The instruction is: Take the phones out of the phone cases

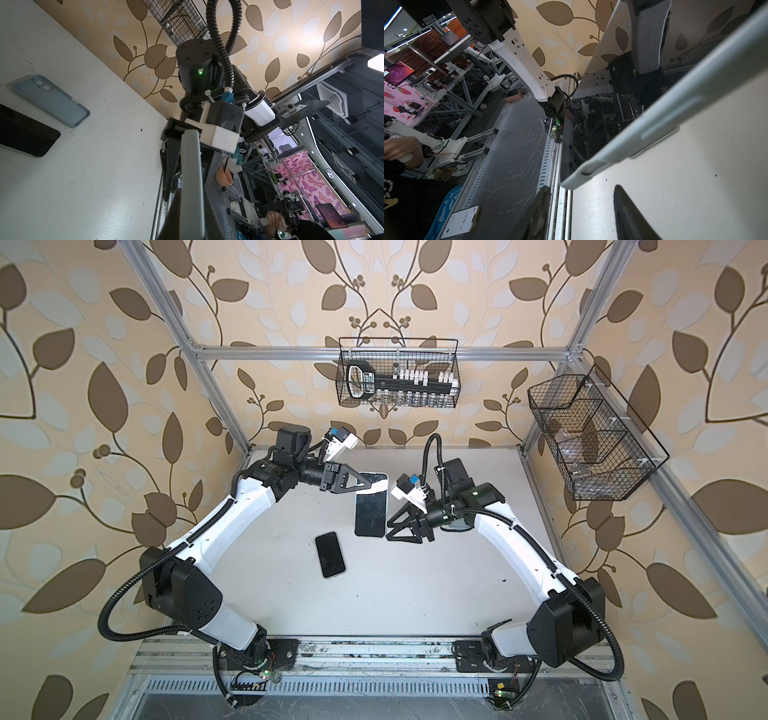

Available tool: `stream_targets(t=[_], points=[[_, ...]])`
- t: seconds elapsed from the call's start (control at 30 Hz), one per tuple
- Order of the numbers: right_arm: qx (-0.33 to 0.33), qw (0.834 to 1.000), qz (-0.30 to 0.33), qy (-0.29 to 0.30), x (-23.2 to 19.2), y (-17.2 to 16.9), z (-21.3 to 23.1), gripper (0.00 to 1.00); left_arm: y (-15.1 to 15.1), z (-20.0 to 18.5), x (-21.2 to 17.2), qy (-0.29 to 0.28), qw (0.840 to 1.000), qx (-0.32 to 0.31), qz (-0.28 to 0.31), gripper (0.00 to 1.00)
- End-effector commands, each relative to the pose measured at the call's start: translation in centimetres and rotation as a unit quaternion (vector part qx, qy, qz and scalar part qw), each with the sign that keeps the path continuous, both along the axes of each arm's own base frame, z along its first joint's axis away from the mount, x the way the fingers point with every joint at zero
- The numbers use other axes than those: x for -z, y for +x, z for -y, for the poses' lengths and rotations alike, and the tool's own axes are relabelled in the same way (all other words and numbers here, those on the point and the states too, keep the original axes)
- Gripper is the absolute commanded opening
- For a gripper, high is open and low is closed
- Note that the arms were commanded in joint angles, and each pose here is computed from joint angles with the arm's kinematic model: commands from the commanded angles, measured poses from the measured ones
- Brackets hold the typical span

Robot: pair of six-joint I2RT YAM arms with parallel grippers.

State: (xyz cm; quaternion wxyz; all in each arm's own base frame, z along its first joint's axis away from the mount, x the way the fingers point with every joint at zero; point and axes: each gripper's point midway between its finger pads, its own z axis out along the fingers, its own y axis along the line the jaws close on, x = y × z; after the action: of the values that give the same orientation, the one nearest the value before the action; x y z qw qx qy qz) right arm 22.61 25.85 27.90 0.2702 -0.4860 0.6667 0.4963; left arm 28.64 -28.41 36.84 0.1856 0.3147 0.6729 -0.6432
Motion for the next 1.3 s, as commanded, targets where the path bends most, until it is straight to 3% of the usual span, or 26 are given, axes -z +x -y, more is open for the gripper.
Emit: stream_targets(t=[0.0,0.57,0.73,1.1,1.27], points=[[-0.017,1.0,0.012,0.015,-1.0,0.1,-0.6,0.5,-0.5,-0.2,-2.8,-0.021,0.999,0.009,0.049,0.0],[-0.012,1.0,0.002,0.007,-0.3,1.0,-1.0,0.28,-0.8,-0.2,-3.0,-0.023,0.998,0.01,0.053,0.0],[-0.019,1.0,0.008,-0.001,0.3,0.8,-1.3,0.26,-0.7,-0.2,-3.3,-0.024,0.998,0.008,0.052,0.0],[-0.018,1.0,0.019,-0.017,1.6,0.9,-1.1,0.25,-1.1,-0.4,-4.2,-0.033,0.998,0.009,0.058,0.0],[-0.021,0.999,0.028,-0.018,1.1,1.0,-1.5,0.35,-1.2,-0.3,-3.9,-0.035,0.998,0.017,0.059,0.0]])
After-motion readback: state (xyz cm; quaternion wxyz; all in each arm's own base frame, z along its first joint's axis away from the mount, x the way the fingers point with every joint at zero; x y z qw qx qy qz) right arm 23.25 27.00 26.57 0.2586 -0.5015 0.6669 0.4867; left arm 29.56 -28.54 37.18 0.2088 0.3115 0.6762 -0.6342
